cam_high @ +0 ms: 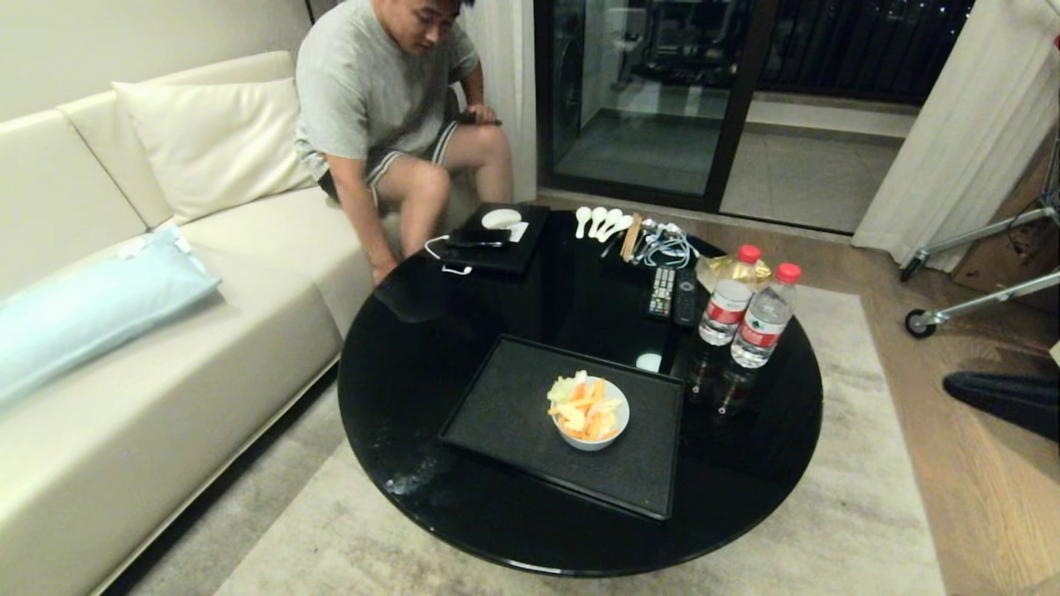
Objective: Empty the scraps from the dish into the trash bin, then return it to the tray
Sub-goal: Pick up the bowl with leftover food
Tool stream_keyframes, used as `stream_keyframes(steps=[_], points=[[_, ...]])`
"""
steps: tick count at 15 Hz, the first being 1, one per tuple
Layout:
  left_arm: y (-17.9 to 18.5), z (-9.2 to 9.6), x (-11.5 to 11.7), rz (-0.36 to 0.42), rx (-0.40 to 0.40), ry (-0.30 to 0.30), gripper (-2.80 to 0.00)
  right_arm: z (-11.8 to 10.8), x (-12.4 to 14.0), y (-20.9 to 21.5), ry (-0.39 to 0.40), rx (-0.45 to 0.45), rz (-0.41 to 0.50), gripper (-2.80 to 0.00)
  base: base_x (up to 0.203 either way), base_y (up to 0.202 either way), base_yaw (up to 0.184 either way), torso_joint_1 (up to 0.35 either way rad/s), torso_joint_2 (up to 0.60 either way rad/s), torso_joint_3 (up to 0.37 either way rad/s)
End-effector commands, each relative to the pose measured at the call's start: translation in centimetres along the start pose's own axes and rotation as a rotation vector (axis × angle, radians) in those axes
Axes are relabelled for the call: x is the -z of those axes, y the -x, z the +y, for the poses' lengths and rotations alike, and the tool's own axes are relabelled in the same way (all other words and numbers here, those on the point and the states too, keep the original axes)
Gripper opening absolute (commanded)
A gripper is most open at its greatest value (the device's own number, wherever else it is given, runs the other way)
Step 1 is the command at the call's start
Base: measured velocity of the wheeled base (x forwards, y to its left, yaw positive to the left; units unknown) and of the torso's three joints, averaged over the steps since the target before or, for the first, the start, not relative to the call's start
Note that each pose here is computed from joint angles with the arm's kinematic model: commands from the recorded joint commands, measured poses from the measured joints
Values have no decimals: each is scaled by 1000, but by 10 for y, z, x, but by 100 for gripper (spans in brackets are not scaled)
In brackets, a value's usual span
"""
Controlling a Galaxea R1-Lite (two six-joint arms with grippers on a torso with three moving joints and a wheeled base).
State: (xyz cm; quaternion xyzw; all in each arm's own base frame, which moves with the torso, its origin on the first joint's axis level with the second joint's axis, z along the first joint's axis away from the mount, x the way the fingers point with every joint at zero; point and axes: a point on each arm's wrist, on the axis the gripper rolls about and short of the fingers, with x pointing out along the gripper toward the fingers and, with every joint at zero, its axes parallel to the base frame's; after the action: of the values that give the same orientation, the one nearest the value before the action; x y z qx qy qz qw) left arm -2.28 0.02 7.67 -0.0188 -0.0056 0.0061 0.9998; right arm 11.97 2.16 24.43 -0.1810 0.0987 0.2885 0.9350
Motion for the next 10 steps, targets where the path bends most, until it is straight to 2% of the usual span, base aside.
stream_keyframes(steps=[1,3,4,7,10], points=[[0,0,0,-1,-1,1,-280,-11,-5,-57,-51,-127,97,-280,0,0,0,0,0,0],[0,0,0,-1,-1,1,-280,1,-17,-84,-119,-199,123,-280,0,0,0,0,0,0],[0,0,0,-1,-1,1,-280,10,-21,-96,-186,-208,151,-280,0,0,0,0,0,0],[0,0,0,-1,-1,1,-280,29,-21,-130,-373,-151,265,-280,0,0,0,0,0,0],[0,0,0,-1,-1,1,-280,48,-9,-167,-585,-56,401,-280,0,0,0,0,0,0]])
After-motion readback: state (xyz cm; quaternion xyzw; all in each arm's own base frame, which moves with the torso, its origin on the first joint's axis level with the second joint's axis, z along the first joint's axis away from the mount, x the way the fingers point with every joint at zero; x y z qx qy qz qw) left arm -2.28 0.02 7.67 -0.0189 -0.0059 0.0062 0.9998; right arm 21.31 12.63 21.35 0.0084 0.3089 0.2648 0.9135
